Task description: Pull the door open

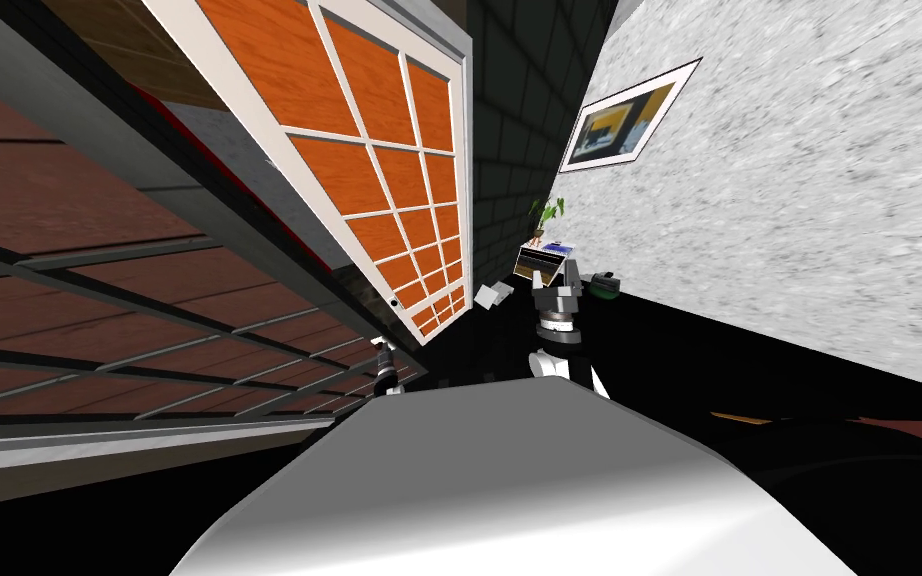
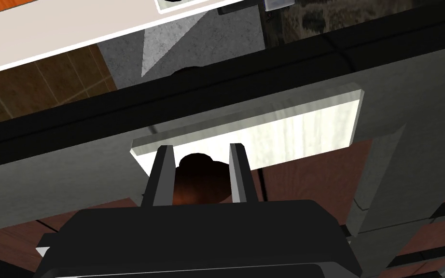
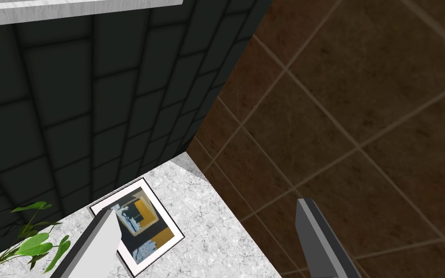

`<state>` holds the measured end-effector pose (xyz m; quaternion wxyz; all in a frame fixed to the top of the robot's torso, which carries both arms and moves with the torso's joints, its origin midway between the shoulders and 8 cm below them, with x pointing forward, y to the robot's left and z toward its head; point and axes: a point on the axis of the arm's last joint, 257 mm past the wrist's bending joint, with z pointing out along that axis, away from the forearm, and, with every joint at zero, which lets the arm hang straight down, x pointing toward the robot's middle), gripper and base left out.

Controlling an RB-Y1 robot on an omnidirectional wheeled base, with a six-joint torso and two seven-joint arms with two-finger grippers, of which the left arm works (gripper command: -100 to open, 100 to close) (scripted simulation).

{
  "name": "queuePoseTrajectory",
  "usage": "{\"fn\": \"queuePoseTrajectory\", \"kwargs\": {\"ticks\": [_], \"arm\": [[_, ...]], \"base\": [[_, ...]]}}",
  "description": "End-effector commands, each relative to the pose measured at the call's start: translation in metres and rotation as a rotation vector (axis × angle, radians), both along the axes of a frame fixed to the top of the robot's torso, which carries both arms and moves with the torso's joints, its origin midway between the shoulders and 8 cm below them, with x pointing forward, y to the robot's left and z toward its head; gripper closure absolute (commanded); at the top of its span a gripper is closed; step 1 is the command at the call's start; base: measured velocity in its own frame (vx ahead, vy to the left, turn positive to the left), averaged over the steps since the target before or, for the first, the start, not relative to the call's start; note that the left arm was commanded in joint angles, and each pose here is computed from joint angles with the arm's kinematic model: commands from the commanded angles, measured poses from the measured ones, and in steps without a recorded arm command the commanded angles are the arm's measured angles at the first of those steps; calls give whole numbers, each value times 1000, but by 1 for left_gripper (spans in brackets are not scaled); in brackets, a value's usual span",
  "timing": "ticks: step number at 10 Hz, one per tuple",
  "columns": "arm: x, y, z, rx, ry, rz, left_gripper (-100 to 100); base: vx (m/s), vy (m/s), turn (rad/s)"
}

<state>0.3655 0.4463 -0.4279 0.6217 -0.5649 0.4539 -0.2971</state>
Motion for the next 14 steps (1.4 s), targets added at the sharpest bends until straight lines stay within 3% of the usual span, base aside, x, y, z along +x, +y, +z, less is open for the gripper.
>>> {"fn": "queuePoseTrajectory", "kwargs": {"ticks": [1, 8, 10, 14], "arm": [[-5, 9, -4, -52, -8, 18, 100], [-5, 9, -4, -59, -12, 19, 100], [1, 5, -1, -130, -55, 11, 100], [8, 1, 2, -219, -104, 3, 100]], "base": [[-62, 9, -34], [-11, -1, 2], [-47, 7, -33], [-60, 15, -24]]}}
